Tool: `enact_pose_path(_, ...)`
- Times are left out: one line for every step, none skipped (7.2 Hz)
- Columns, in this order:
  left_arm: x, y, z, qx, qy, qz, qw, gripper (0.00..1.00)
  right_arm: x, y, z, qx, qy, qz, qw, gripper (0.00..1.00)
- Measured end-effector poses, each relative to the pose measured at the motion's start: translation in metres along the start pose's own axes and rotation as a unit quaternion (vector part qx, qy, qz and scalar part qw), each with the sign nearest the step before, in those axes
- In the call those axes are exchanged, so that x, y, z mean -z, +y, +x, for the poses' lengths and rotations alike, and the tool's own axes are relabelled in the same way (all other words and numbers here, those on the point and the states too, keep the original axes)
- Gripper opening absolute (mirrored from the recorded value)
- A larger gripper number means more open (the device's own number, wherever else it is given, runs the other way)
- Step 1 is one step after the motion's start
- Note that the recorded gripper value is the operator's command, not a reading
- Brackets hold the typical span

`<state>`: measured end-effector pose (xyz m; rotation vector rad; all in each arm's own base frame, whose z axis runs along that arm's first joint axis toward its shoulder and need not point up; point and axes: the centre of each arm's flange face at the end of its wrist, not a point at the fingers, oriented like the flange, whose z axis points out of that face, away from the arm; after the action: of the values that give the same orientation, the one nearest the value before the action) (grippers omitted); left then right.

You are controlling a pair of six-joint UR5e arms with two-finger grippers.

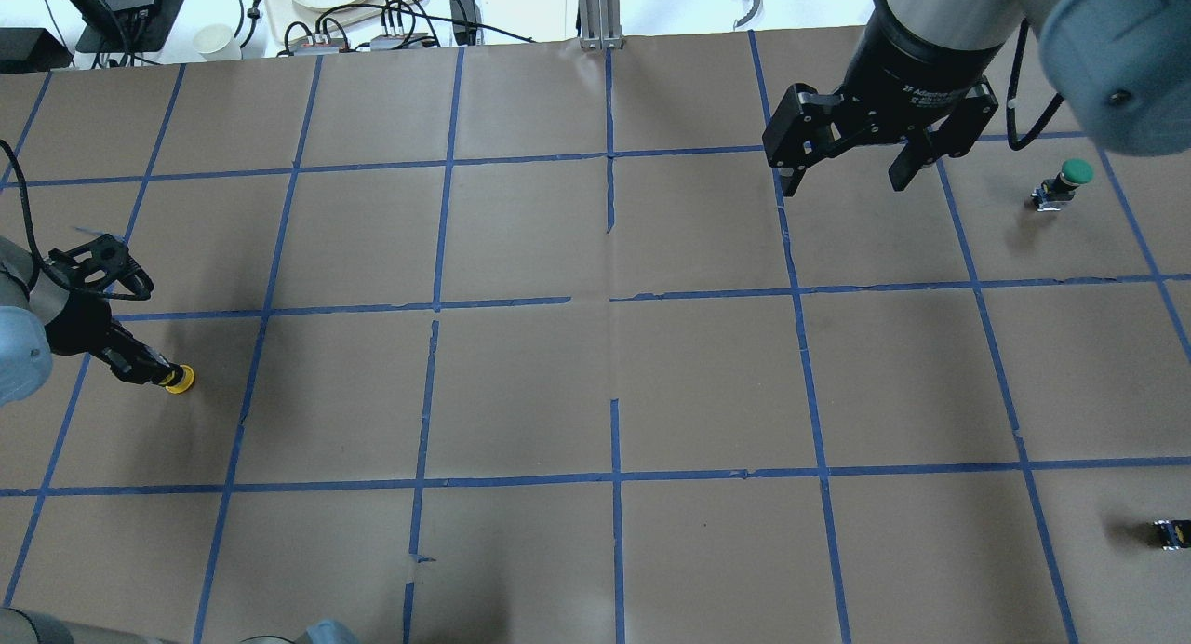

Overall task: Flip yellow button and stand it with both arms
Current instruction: 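Close the left gripper on the yellow button's base, then lift the yellow button with the left gripper and carry it toward the table's middle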

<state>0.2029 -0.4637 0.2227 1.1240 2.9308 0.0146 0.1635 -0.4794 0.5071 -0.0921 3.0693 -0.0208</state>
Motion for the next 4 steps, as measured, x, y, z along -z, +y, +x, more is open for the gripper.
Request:
enact_pose_path(0.004,-0.002,0.0,-0.006,-0.003,0.003,1.0,0.19,0.0,0.0,0.0,0.0,0.0,0.0,1.0,1.0)
enact_pose_path(0.014,-0.008,0.002,-0.01,0.001,0.017,0.9998,0.19,0.0,0.0,0.0,0.0,0.0,0.0,1.0,1.0)
enact_pose_path(0.025,-0.018,0.008,-0.011,0.024,0.044,0.9987,0.19,0.0,0.0,0.0,0.0,0.0,0.0,1.0,1.0)
enact_pose_path(0.037,-0.032,0.017,-0.001,0.06,0.073,0.9955,0.18,0.0,0.0,0.0,0.0,0.0,-0.001,1.0,1.0)
